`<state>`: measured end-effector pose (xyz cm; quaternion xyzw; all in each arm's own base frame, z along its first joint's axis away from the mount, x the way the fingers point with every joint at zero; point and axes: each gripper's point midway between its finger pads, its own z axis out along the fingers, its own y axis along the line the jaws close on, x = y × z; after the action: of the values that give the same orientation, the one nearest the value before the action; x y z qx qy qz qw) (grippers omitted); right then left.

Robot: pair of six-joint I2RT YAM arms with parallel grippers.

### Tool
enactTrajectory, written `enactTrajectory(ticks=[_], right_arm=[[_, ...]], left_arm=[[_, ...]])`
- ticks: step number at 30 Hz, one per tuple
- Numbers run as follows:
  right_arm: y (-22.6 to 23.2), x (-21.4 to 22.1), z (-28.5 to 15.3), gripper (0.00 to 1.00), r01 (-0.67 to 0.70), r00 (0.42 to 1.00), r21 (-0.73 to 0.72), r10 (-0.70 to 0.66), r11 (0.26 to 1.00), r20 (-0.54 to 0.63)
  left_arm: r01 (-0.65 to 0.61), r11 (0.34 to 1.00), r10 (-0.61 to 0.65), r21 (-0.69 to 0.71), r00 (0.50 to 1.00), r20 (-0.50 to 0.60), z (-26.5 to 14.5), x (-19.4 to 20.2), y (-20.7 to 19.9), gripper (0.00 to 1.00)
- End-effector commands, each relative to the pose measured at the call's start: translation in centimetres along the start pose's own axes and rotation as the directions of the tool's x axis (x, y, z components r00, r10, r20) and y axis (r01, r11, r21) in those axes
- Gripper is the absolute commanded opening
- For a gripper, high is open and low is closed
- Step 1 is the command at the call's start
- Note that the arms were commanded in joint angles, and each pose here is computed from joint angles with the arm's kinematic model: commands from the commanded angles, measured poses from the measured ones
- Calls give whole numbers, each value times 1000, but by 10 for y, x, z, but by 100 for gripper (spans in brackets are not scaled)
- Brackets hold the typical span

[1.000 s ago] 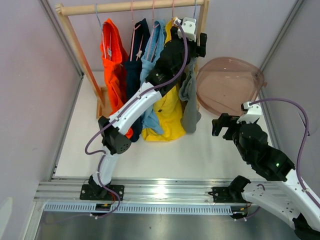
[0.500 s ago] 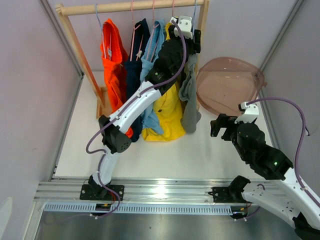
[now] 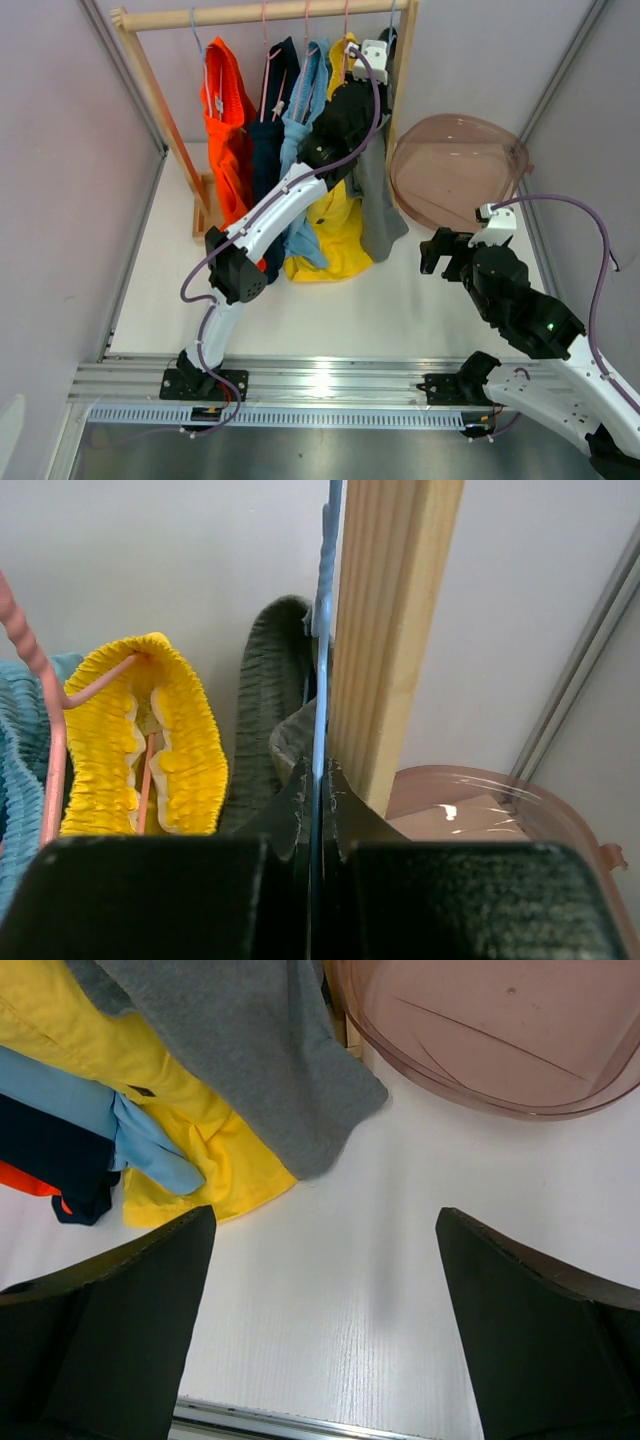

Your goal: Remove the shorts from the hanger

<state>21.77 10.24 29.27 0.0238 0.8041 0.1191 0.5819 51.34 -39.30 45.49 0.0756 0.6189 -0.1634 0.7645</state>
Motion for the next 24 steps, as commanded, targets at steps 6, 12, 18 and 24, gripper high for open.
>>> enactTrajectory(ticks=[6, 12, 18, 24], right_arm=[[4, 2, 5, 100, -1, 1000, -4, 1, 1000, 2], [10, 6, 12, 99, 15, 1000, -8, -15, 1000, -11], [18, 9, 19, 99, 12, 1000, -28, -13, 1000, -16], [26, 12, 24, 99, 16, 999, -46, -17, 999, -28]], left_arm=[[-10, 1000, 10, 0, 996, 85, -17, -62, 13, 0], [-72, 995, 85, -70, 977, 197, -53, -148, 40, 0], [-107, 986, 140, -131, 950, 278, -84, -207, 64, 0], [-101, 985, 142, -141, 937, 319, -104, -239, 74, 0]])
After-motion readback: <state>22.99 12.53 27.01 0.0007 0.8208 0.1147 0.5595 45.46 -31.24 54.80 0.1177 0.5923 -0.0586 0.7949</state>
